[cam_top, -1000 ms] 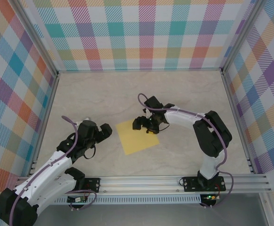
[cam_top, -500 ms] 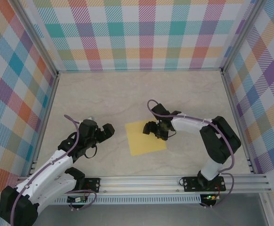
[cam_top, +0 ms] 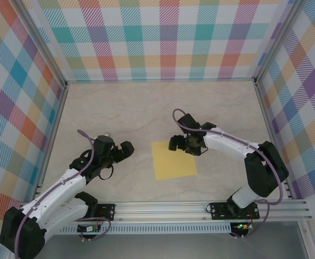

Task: Fold a paper plane with a square sheet of paper (pick it up from the middle)
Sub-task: Move the square sheet of paper to the center of the table, then fold the square sheet of paper in half at the center of the table.

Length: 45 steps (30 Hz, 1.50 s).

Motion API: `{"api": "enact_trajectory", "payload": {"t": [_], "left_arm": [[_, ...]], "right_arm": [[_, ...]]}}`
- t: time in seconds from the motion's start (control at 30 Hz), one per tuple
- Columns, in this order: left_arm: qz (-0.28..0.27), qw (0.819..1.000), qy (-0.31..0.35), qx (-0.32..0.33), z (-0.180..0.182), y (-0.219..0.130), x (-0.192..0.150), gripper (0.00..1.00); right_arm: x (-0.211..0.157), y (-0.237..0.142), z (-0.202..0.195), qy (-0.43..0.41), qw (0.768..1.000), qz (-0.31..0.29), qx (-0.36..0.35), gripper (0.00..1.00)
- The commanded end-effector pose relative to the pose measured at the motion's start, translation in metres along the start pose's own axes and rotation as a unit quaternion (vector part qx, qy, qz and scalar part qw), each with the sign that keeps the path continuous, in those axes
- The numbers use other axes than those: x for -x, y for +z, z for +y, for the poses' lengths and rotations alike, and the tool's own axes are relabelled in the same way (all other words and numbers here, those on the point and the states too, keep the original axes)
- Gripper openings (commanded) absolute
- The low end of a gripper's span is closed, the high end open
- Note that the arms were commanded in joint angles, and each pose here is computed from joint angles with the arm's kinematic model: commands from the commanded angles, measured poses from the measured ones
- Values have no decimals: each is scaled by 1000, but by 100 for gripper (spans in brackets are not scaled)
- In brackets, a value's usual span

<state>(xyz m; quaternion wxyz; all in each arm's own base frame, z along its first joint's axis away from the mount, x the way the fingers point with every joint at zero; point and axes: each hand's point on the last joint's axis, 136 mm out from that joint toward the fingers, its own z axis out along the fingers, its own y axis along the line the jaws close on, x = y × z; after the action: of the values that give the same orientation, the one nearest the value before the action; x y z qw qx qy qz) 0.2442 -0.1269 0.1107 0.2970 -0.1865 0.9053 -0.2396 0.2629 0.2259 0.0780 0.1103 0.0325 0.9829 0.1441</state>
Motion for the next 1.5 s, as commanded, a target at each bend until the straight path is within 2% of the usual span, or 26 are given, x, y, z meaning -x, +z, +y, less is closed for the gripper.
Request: {"api": "enact_trajectory", "payload": {"t": [0.0, 0.07, 0.13, 0.53, 0.67, 0.87, 1.2, 1.4, 1.47], "left_arm": [[4, 1000, 10, -11, -7, 4, 3, 100], [11, 1000, 15, -13, -9, 6, 2, 100], [17, 1000, 20, -9, -9, 7, 1, 100], [33, 999, 25, 1, -6, 15, -4, 100], [35, 999, 28, 6, -5, 14, -4, 100], [36, 999, 28, 9, -2, 15, -6, 100], [43, 999, 25, 11, -2, 19, -7, 100], [50, 998, 26, 15, -2, 21, -9, 100], [50, 998, 26, 15, -1, 21, -9, 100]], "right_arm": [[-18, 9, -11, -66, 996, 37, -55, 90], [-23, 15, -9, -78, 994, 51, -59, 92], [-26, 18, -7, -89, 992, 57, -72, 100], [-22, 37, 16, -109, 986, 81, -96, 100], [-22, 47, 10, -104, 982, 96, -128, 100], [-33, 62, 9, -96, 980, 121, -124, 100], [-58, 87, -18, -84, 969, 165, -166, 100], [-59, 89, -18, -81, 969, 162, -169, 99], [-57, 87, -15, -83, 970, 157, -165, 95]]}}
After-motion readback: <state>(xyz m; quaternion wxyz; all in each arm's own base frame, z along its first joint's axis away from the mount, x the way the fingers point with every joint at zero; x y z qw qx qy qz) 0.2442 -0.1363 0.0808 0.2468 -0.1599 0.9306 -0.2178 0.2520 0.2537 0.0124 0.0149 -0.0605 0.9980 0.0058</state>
